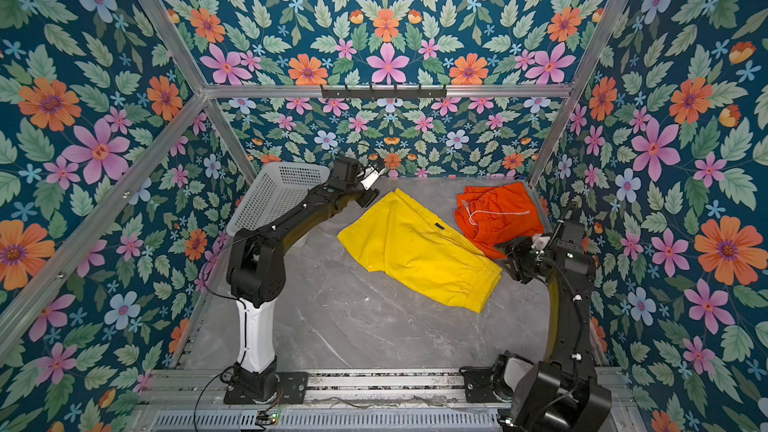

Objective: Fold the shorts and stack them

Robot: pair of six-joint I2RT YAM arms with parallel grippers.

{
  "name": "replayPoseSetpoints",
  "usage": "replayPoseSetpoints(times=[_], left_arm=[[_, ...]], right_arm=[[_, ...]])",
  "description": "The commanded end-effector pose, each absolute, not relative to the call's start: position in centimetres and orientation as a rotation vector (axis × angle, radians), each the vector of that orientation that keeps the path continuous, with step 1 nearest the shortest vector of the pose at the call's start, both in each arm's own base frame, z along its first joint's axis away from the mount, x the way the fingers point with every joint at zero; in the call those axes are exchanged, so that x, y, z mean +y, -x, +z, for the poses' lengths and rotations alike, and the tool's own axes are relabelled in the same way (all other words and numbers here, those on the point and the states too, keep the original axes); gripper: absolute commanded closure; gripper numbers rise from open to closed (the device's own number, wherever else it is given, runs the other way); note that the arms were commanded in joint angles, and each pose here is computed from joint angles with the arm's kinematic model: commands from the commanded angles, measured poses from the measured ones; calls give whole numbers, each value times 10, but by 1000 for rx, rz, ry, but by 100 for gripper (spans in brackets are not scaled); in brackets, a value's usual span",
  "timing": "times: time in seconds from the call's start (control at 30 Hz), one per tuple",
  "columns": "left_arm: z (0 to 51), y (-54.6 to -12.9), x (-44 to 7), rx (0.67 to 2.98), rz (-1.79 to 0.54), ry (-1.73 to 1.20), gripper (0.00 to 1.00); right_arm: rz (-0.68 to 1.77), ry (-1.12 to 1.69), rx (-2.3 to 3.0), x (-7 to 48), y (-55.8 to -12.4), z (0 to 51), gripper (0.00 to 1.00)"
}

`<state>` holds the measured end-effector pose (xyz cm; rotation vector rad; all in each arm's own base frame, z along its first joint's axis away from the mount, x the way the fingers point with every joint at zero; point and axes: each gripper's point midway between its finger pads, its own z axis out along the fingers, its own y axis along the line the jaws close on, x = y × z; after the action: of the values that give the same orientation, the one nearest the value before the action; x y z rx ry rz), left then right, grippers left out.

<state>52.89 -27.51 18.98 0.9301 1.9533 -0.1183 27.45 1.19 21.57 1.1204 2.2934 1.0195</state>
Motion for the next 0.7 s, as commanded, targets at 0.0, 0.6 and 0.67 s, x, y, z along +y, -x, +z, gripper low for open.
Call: replayPoseSetpoints(times=[0.0, 0.6, 0.67], left_arm=[[178, -505, -283, 2067, -454, -755, 38], [49, -485, -243, 2441, -643, -272, 44], [38, -477, -229, 2477, -607, -231, 44]], right_arm=[[890, -1053, 2378, 26, -269, 202, 50], [903, -1063, 2721, 83, -275, 61, 52], [878, -1091, 2760, 80, -268, 50, 52]])
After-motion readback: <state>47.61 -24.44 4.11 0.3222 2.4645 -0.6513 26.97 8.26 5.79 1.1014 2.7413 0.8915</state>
